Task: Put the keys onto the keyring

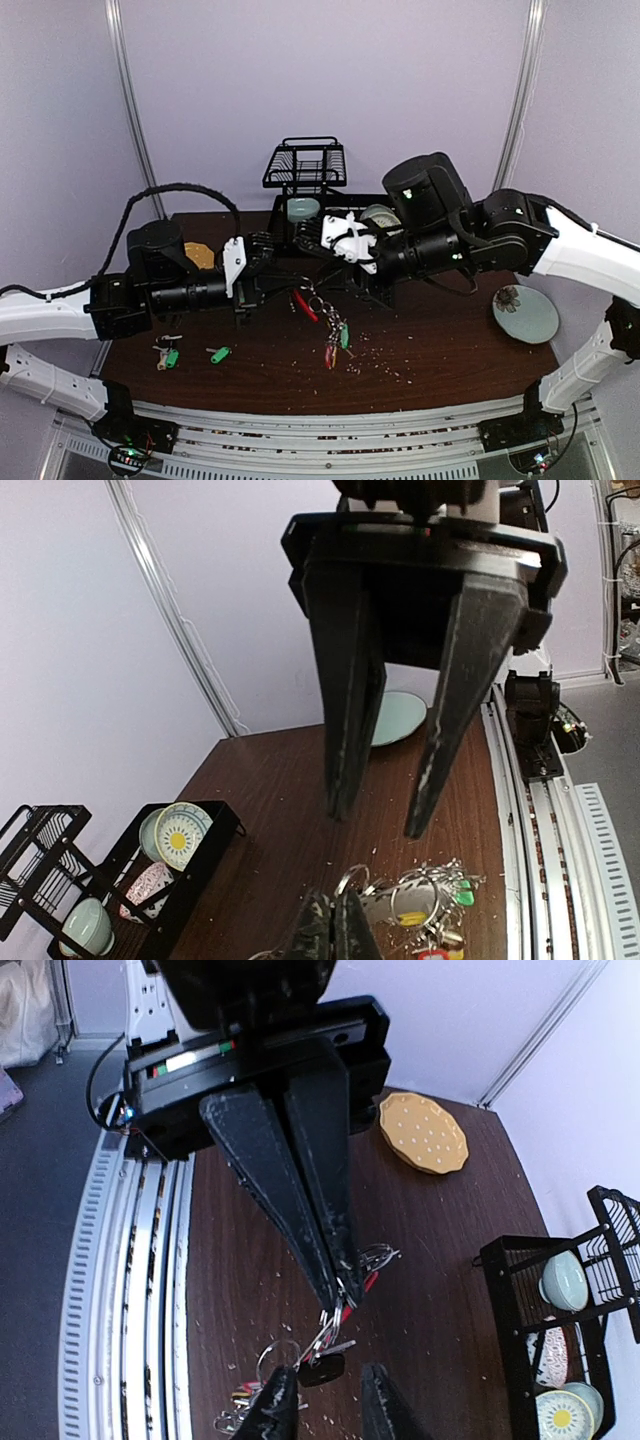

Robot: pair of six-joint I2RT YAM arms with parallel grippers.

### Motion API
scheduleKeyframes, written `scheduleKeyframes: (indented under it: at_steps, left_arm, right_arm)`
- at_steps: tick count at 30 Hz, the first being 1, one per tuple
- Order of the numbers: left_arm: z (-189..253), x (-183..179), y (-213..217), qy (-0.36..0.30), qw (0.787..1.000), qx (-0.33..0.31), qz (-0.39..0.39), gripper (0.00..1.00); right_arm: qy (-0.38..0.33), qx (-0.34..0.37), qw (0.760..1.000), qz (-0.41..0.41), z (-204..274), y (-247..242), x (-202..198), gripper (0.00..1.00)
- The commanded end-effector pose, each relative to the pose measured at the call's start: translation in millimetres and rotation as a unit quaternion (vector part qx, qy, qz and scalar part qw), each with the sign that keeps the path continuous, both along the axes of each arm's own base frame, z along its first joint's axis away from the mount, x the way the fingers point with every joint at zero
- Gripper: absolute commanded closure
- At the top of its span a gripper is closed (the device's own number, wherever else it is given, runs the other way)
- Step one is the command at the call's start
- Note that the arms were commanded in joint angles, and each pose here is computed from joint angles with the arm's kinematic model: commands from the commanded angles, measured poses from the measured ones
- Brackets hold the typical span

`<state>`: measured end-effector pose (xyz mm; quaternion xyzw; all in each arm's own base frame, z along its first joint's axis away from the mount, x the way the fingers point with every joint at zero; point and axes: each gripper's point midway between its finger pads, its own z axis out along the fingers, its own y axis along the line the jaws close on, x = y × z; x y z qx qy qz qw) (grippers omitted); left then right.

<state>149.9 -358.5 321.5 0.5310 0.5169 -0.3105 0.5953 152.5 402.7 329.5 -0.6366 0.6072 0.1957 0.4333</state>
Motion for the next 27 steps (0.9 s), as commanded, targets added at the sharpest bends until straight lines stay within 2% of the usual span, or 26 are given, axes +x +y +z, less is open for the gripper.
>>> scheduleKeyframes:
  at_steps: [1, 4, 10, 18, 27]
  left_arm:
    - [47, -7, 14, -0.044, 0.994, -0.105, -0.003, 1.00]
    - [56, -14, 17, -0.054, 0.990, -0.132, -0.018, 1.00]
    - [60, -24, 15, -0.059, 0.986, -0.150, -0.045, 1.00]
    - [59, -18, 15, -0.058, 0.986, -0.153, -0.029, 1.00]
    - [76, -24, 21, -0.051, 0.977, -0.204, -0.042, 1.00]
  right_arm:
    - [0.011, 0.106, 0.994, 0.012, 31, -4, -2, 0.75]
    - [0.042, 0.151, 0.987, 0.032, 29, -1, -3, 0.76]
    - [0.082, 0.187, 0.977, 0.055, 23, 10, -3, 0.79]
    - [0.117, 0.210, 0.967, 0.088, 20, 23, -9, 0.82]
    - [0.138, 0.189, 0.969, 0.077, -7, 34, -2, 0.82]
